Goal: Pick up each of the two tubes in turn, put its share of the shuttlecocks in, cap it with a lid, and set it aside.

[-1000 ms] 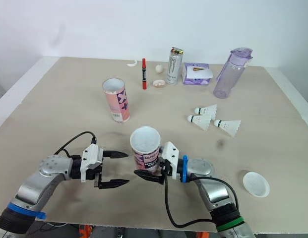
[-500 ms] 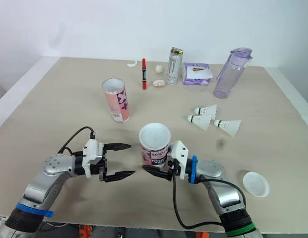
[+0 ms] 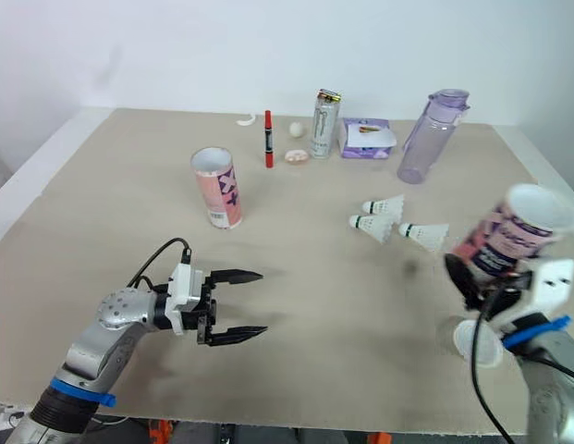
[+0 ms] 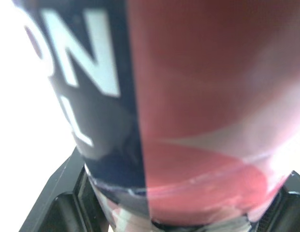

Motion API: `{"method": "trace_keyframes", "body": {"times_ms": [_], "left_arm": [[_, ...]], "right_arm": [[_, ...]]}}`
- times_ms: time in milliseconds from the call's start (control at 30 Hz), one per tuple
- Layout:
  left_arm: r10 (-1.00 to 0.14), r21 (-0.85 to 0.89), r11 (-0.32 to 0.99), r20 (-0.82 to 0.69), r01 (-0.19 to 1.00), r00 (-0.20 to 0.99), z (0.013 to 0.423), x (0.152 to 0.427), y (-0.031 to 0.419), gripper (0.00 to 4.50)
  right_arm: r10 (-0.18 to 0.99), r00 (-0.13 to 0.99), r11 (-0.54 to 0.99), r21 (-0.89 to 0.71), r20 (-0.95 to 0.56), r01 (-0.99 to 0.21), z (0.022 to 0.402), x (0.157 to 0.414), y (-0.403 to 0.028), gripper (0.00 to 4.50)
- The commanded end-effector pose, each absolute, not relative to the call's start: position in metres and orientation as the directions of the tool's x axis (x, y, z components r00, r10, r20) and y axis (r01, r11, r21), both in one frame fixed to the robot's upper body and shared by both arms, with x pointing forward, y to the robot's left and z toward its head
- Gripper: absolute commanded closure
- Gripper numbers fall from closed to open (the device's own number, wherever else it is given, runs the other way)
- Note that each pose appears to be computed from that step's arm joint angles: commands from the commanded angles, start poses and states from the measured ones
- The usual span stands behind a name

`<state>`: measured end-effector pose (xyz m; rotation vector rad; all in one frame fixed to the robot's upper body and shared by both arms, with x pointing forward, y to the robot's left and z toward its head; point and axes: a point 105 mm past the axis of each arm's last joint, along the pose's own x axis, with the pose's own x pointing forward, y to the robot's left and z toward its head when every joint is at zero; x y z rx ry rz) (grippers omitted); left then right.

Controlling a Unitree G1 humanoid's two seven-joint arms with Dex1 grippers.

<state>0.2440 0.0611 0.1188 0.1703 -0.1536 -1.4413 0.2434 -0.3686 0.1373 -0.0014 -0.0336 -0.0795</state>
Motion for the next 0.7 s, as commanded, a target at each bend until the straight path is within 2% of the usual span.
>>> {"method": "trace_keyframes", "body": {"times_ms": [33, 133, 267, 533, 700], "left_arm": [[-0.994, 0.255, 0.108, 0.014, 0.961, 0.108, 0.126, 0.239, 0.059, 0.00], [-0.994, 0.261, 0.112, 0.011, 0.959, 0.113, 0.126, 0.239, 0.059, 0.00], [-0.993, 0.268, 0.115, 0.013, 0.956, 0.116, 0.129, 0.241, 0.058, 0.00], [-0.991, 0.277, 0.130, 0.009, 0.952, 0.133, 0.130, 0.240, 0.059, 0.00], [-0.989, 0.277, 0.141, 0.009, 0.951, 0.144, 0.129, 0.241, 0.060, 0.00]], "right_arm": [[-0.239, 0.966, 0.971, -0.005, 0.093, 0.241, 0.149, 0.234, -0.404, 1.25], [-0.340, 0.938, 0.940, 0.021, 0.069, 0.339, 0.138, 0.239, -0.427, 1.25], [-0.407, 0.912, 0.913, 0.050, 0.046, 0.405, 0.127, 0.250, -0.448, 1.25], [-0.445, 0.896, 0.894, 0.050, -0.015, 0.445, 0.110, 0.267, -0.465, 1.25], [-0.395, 0.915, 0.916, 0.044, -0.077, 0.399, 0.094, 0.276, -0.457, 1.25]]}}
